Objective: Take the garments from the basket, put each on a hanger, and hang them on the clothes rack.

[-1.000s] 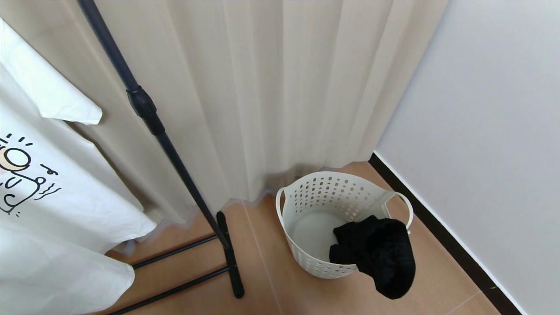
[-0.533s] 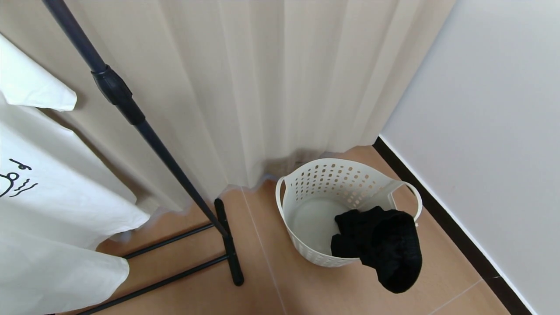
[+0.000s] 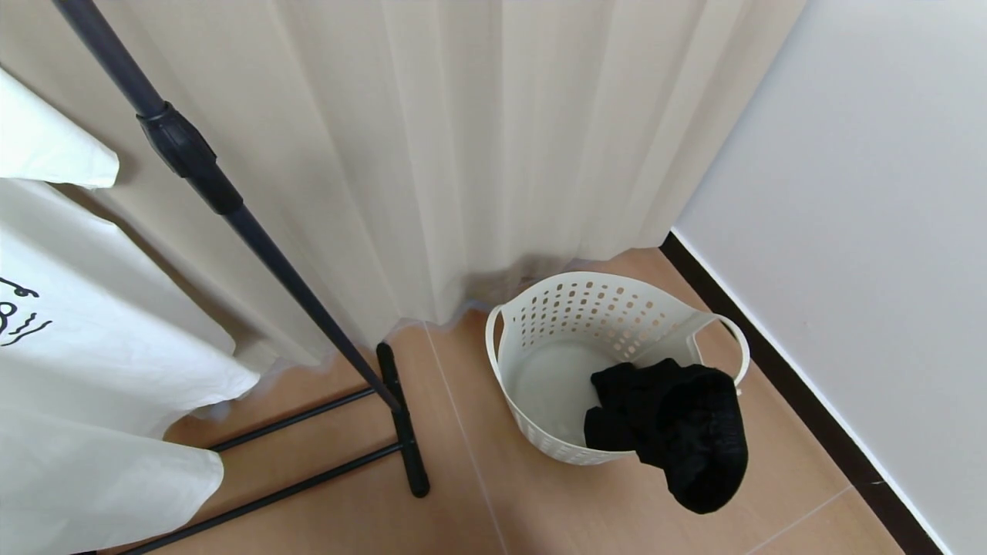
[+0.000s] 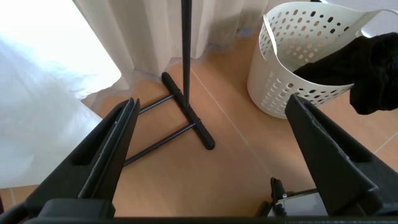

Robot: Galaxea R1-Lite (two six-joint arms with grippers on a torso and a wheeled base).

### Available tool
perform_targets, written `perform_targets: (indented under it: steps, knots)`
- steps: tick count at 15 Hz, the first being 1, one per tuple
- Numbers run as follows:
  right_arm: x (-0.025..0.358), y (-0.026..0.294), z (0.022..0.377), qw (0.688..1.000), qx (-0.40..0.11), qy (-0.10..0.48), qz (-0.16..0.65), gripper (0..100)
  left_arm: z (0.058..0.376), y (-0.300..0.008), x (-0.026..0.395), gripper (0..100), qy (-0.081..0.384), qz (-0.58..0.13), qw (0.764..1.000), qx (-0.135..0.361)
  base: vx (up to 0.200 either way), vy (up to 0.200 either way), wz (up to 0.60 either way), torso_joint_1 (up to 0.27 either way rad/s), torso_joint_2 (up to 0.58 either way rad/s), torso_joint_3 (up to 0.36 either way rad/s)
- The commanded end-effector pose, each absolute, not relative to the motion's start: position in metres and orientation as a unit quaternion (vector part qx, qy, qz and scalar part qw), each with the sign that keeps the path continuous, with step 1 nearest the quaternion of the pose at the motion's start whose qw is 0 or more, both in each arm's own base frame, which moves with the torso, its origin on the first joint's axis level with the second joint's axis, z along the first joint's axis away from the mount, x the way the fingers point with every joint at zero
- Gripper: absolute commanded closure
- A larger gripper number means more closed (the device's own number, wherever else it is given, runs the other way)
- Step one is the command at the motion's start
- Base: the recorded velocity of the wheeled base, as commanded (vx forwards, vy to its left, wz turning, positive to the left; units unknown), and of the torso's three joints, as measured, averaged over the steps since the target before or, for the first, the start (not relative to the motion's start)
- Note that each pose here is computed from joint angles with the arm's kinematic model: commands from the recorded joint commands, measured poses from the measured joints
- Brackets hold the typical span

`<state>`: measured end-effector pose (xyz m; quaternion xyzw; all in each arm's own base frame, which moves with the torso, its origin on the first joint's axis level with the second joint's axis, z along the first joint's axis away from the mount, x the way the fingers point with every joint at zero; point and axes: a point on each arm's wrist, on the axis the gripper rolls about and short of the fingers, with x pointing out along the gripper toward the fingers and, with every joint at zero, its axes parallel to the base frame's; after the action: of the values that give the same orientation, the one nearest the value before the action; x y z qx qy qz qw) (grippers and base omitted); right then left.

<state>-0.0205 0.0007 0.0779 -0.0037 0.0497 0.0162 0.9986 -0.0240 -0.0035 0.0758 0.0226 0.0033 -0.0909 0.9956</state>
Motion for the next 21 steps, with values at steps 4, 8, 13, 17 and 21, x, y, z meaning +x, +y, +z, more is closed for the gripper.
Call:
perform_targets:
  steps: [4,8,13,17,21]
  knots:
    - [0.052,0.008,0.112,0.959,-0.027,0.266,0.092,0,0.076,-0.004,-0.024,0,0.004,-0.091,0.996,0.022,0.0,0.0,0.0,0.0,0.0,0.0]
    - [0.105,0.017,0.134,0.911,-0.236,0.294,0.168,0,0.076,-0.004,-0.024,0,0.004,-0.091,0.996,0.022,0.0,0.0,0.0,0.0,0.0,0.0]
    - [0.172,0.025,0.145,0.814,-0.45,0.294,0.22,0,0.076,-0.004,-0.024,0,0.004,-0.091,0.996,0.022,0.0,0.0,0.0,0.0,0.0,0.0]
    - [0.223,0.032,0.122,0.78,-0.475,0.347,0.213,0,0.076,-0.004,-0.024,0,0.004,-0.091,0.996,0.022,0.0,0.0,0.0,0.0,0.0,0.0]
    - [0.273,0.038,0.093,0.782,-0.482,0.346,0.192,0,0.076,-0.004,-0.024,0,0.004,-0.091,0.996,0.022,0.0,0.0,0.0,0.0,0.0,0.0]
